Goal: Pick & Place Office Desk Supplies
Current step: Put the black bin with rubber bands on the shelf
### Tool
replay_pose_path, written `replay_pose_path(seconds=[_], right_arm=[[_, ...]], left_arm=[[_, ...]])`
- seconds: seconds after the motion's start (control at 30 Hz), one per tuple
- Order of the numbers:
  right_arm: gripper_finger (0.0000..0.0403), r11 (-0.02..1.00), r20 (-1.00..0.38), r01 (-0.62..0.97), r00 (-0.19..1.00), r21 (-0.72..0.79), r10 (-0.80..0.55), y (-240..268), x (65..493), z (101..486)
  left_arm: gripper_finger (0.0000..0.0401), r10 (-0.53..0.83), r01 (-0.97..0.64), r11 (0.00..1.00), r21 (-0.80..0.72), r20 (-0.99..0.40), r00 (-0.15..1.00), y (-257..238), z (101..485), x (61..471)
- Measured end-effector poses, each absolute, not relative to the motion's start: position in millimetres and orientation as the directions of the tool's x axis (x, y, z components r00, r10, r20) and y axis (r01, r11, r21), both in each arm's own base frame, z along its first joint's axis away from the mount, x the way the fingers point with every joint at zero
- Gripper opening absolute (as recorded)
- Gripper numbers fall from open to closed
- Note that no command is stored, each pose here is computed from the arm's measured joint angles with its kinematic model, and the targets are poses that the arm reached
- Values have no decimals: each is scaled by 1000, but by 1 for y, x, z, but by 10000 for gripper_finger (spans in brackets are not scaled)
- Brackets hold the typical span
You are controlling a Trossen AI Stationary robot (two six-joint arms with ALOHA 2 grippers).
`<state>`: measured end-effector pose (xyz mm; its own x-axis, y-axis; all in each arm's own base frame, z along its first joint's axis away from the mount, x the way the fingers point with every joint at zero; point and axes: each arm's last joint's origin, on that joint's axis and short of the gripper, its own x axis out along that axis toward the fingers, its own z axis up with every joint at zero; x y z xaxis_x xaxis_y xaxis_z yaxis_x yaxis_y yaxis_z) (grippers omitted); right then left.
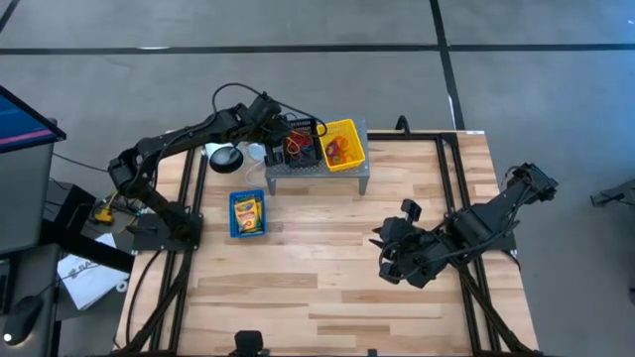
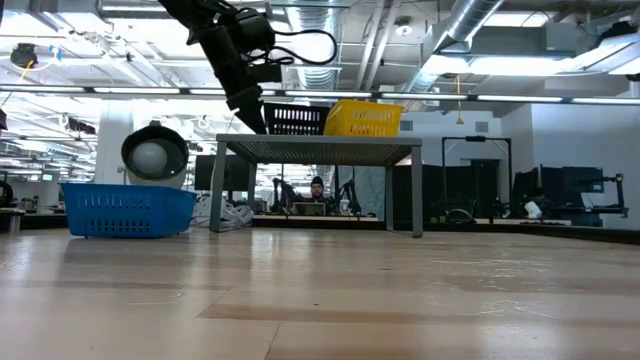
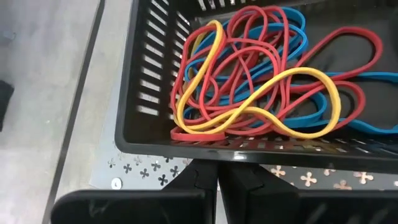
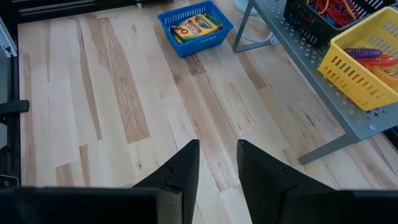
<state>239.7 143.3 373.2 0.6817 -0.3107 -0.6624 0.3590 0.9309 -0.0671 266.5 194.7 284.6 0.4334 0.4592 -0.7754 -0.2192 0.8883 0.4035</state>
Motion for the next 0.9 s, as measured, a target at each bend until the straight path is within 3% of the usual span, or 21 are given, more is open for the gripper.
replay_pose_path(seconds=[0.9], right_arm=[[103,932,-670,357,675,-72,-310,135,246,374]], left_arm=[[2,441,-177,895,408,-764,471,181,286,278]])
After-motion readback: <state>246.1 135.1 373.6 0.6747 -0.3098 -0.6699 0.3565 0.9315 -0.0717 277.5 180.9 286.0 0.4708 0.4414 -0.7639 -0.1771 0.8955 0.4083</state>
